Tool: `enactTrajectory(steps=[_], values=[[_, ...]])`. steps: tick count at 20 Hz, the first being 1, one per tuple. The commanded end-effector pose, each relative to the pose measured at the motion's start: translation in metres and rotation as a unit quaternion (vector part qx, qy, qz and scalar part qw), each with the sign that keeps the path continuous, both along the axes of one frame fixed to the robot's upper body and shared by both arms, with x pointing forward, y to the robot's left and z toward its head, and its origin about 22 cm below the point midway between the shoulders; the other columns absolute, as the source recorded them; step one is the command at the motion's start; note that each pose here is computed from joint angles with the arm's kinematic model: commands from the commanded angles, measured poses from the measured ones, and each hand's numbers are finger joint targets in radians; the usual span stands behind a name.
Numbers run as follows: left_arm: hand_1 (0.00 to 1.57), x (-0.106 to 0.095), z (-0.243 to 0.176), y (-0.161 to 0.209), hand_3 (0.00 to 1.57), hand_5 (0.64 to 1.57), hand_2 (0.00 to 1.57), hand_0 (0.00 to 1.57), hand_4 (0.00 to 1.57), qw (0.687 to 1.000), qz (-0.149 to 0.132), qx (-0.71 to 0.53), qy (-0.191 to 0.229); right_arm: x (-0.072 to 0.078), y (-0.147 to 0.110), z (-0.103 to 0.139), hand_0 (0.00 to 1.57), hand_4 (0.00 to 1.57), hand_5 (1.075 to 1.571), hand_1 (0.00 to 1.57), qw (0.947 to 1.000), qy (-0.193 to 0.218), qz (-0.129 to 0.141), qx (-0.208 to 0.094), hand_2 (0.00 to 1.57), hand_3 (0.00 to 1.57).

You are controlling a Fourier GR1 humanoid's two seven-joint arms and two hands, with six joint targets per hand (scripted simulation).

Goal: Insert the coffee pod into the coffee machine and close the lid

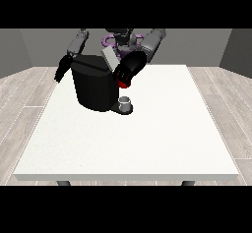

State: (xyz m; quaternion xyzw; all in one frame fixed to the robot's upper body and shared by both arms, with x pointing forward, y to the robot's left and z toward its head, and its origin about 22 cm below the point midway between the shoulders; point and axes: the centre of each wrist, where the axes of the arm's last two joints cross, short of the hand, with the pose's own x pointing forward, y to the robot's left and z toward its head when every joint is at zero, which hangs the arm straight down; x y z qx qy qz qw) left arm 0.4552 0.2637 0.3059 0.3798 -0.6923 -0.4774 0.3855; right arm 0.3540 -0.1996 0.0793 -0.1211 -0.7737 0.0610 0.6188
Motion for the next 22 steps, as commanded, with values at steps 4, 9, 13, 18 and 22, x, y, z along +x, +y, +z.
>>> enactTrajectory(steps=[4,9,13,18,22], values=[[0.00,0.002,-0.003,-0.003,0.46,1.571,0.59,0.00,0.00,1.000,0.023,0.006,0.000,0.003,-0.021,-0.004,0.00,0.09,1.571,0.00,0.9998,0.019,-0.004,0.000,0.00,0.00],[0.00,0.000,-0.004,0.015,0.38,1.571,0.48,0.00,0.00,1.000,0.017,0.004,0.007,0.001,-0.016,-0.006,0.00,0.15,1.571,0.00,0.9995,0.024,-0.016,-0.012,0.00,0.00],[0.00,0.005,-0.014,-0.023,0.20,1.571,0.30,0.00,0.00,0.999,0.016,0.012,0.030,0.006,-0.015,-0.020,0.00,0.08,1.571,0.00,0.9988,0.037,-0.030,0.006,0.00,0.00],[0.00,0.005,-0.067,-0.021,0.05,1.571,0.00,0.00,0.00,0.996,-0.008,-0.012,0.087,-0.009,-0.058,-0.056,0.00,0.14,1.571,0.00,0.9925,0.100,-0.066,0.022,0.00,0.00],[0.00,0.001,-0.115,-0.042,0.00,1.571,0.18,0.00,0.00,0.990,-0.032,-0.029,0.135,-0.025,-0.068,-0.089,0.00,0.00,1.571,0.00,0.9859,0.137,-0.091,0.030,0.00,0.00]])
